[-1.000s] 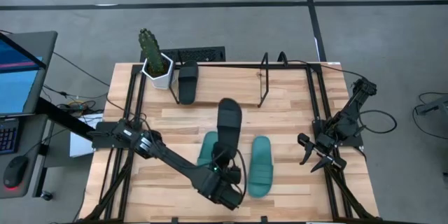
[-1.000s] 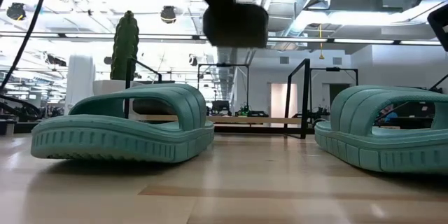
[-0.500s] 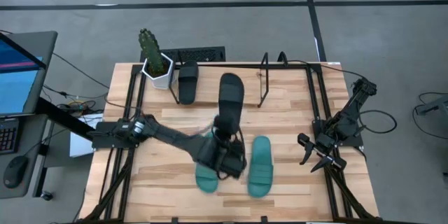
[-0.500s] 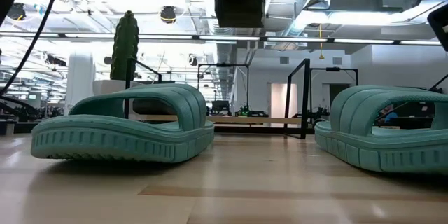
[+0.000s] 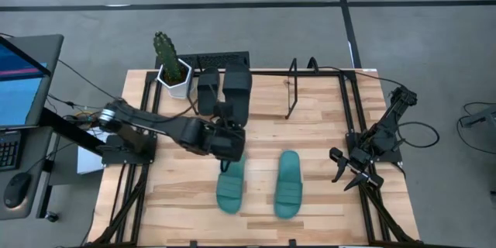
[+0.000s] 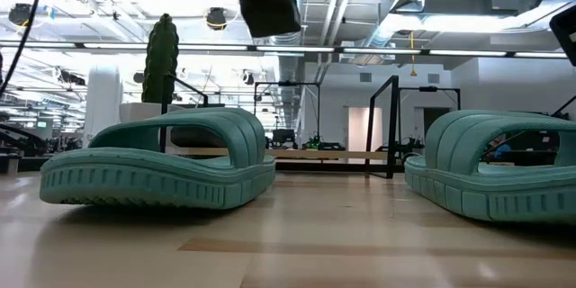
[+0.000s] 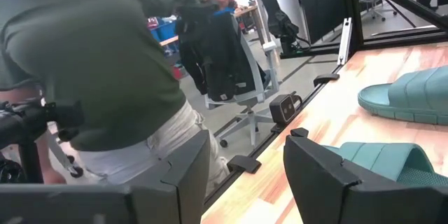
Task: Pick and place slides into the shelf
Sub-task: Put the black slide on the shelf
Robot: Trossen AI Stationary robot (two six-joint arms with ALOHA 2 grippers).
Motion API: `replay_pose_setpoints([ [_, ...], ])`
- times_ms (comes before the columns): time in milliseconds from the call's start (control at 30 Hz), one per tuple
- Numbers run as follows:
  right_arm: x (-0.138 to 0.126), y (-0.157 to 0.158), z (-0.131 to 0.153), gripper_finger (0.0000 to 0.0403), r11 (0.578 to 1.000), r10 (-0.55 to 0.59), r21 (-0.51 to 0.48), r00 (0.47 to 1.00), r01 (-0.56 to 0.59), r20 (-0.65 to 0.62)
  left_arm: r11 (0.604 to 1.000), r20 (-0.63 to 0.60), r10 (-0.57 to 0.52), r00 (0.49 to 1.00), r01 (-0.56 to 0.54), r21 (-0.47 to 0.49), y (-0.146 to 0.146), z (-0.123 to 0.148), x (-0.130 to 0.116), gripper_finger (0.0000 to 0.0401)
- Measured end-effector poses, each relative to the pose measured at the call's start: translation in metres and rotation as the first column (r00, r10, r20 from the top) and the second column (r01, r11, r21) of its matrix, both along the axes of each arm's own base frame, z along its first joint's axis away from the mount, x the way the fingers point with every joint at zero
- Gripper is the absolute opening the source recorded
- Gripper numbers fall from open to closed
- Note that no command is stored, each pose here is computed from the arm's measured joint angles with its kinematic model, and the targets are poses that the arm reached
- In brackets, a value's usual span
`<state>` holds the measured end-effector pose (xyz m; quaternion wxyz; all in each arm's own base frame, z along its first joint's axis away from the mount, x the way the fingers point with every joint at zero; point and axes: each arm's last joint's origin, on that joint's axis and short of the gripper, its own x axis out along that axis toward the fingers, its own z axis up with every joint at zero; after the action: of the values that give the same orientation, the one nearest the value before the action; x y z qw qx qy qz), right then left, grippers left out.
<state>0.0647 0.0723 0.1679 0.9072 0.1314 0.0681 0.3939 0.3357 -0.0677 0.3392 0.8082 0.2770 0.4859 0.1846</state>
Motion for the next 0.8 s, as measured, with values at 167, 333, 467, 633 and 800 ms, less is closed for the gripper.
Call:
replay_pose_setpoints([
  [167, 0.0, 0.0, 0.0, 0.0169, 1.0, 0.0, 0.0, 1.0, 0.0, 0.0, 1.0, 0.028, -0.022, 0.999, 0.022, 0.003, 0.012, -0.023, -0.006, 0.0002],
  [333, 0.0, 0.0, 0.0, 0.0169, 1.0, 0.0, 0.0, 1.0, 0.0, 0.0, 0.998, 0.0, -0.051, 0.999, 0.05, 0.028, 0.025, -0.048, -0.009, 0.0002],
  [467, 0.0, 0.0, 0.0, 0.0169, 1.0, 0.0, 0.0, 1.0, 0.0, 0.0, 0.997, -0.034, -0.079, 0.996, 0.078, -0.019, 0.046, -0.07, -0.013, 0.0002],
  [633, 0.0, 0.0, 0.0, 0.0169, 1.0, 0.0, 0.0, 1.0, 0.0, 0.0, 0.995, -0.043, -0.077, 0.996, 0.074, -0.065, 0.074, -0.086, -0.013, 0.0002],
  [800, 0.0, 0.0, 0.0, 0.0169, 1.0, 0.0, 0.0, 1.0, 0.0, 0.0, 0.992, 0.018, -0.041, 0.999, 0.043, -0.115, 0.102, -0.089, -0.01, 0.0002],
])
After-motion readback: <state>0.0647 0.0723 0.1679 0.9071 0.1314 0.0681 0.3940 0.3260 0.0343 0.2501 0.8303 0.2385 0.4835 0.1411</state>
